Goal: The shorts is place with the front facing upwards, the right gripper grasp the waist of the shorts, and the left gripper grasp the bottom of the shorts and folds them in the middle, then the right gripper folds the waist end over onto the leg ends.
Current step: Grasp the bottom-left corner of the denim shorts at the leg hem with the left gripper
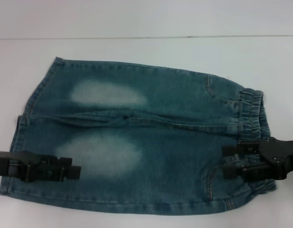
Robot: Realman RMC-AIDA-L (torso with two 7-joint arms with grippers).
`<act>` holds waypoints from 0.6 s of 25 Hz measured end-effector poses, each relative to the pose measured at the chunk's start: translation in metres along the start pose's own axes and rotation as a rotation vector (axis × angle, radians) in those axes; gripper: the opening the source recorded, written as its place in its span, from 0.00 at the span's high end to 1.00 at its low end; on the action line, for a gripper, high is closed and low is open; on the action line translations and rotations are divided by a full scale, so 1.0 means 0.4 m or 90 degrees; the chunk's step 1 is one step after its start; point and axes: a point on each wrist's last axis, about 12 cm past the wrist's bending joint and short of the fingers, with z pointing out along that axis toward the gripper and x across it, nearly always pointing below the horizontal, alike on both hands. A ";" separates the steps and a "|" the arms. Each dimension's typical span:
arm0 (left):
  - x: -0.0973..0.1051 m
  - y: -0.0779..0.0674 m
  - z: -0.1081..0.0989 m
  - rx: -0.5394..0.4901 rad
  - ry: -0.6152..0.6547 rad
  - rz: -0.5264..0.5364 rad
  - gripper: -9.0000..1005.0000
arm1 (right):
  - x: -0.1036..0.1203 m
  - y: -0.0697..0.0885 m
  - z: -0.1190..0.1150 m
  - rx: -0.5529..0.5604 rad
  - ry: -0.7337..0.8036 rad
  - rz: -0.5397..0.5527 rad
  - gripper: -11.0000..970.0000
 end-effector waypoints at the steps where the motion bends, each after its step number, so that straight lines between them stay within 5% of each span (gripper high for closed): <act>1: 0.000 0.000 0.000 0.000 0.000 0.000 0.30 | 0.000 0.000 0.000 0.000 0.000 0.000 0.07; 15: -0.011 0.001 -0.025 -0.019 0.011 -0.033 0.30 | 0.000 0.000 0.000 -0.001 0.001 0.001 0.07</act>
